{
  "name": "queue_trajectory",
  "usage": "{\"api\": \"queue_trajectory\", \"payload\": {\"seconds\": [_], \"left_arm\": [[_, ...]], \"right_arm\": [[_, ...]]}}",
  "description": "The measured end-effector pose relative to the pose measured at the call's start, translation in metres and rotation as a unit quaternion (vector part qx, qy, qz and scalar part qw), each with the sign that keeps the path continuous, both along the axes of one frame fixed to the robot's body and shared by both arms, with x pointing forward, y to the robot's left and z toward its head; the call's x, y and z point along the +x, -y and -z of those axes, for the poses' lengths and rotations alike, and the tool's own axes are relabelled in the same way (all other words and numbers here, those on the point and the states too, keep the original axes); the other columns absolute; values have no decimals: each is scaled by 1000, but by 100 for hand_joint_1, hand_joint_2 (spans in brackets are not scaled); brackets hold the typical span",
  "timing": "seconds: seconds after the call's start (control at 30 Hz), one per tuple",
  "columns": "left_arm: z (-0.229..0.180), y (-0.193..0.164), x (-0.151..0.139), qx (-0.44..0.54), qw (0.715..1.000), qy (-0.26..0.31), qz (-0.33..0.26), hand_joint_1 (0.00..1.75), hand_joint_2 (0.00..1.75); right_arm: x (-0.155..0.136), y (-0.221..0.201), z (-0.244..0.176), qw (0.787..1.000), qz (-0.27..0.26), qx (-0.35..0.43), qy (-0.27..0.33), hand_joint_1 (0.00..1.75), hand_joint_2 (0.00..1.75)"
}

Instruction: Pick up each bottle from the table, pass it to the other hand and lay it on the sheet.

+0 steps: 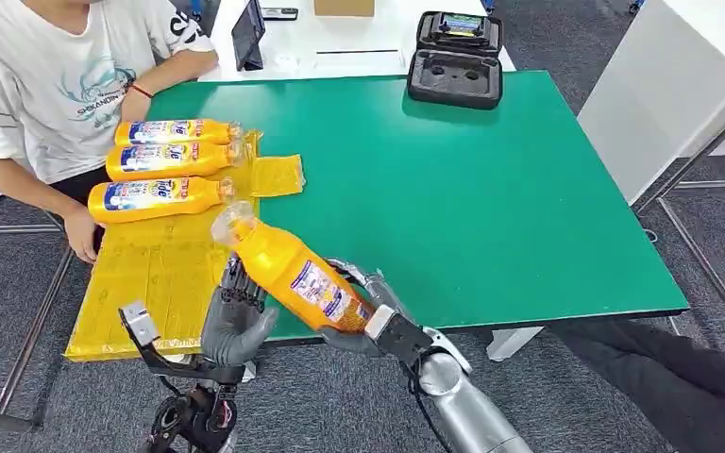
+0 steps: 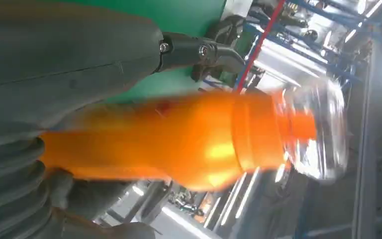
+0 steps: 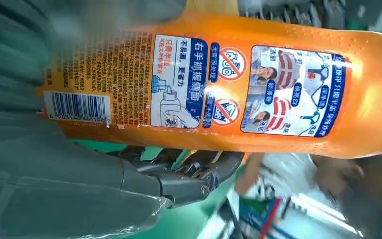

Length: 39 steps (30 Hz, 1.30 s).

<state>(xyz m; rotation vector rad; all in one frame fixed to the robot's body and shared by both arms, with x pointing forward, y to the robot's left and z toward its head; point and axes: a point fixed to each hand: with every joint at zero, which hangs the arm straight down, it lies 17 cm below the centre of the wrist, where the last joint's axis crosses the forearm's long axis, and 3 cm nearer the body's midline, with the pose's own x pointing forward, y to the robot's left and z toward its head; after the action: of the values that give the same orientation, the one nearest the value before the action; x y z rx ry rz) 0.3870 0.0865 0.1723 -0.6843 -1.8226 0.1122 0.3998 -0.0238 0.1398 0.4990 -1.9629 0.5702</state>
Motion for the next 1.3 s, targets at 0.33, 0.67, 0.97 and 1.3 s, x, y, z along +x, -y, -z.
{"api": "queue_trajectory", "payload": {"seconds": [0.33,0.67,0.97,1.3], "left_arm": [[7,6,-1,26,1000,-2,10,0,175],[24,12,6,48,998,-27,20,0,175],[38,12,15,57,997,-50,22,0,175],[40,9,16,32,997,-62,28,0,175]], "right_arm": [[-13,-24,19,999,-27,-14,-23,175,175],[-26,-42,28,998,-54,-31,-25,175,175],[-30,-52,32,996,-69,-48,-25,175,175],[-28,-54,34,995,-71,-60,-22,175,175]]}}
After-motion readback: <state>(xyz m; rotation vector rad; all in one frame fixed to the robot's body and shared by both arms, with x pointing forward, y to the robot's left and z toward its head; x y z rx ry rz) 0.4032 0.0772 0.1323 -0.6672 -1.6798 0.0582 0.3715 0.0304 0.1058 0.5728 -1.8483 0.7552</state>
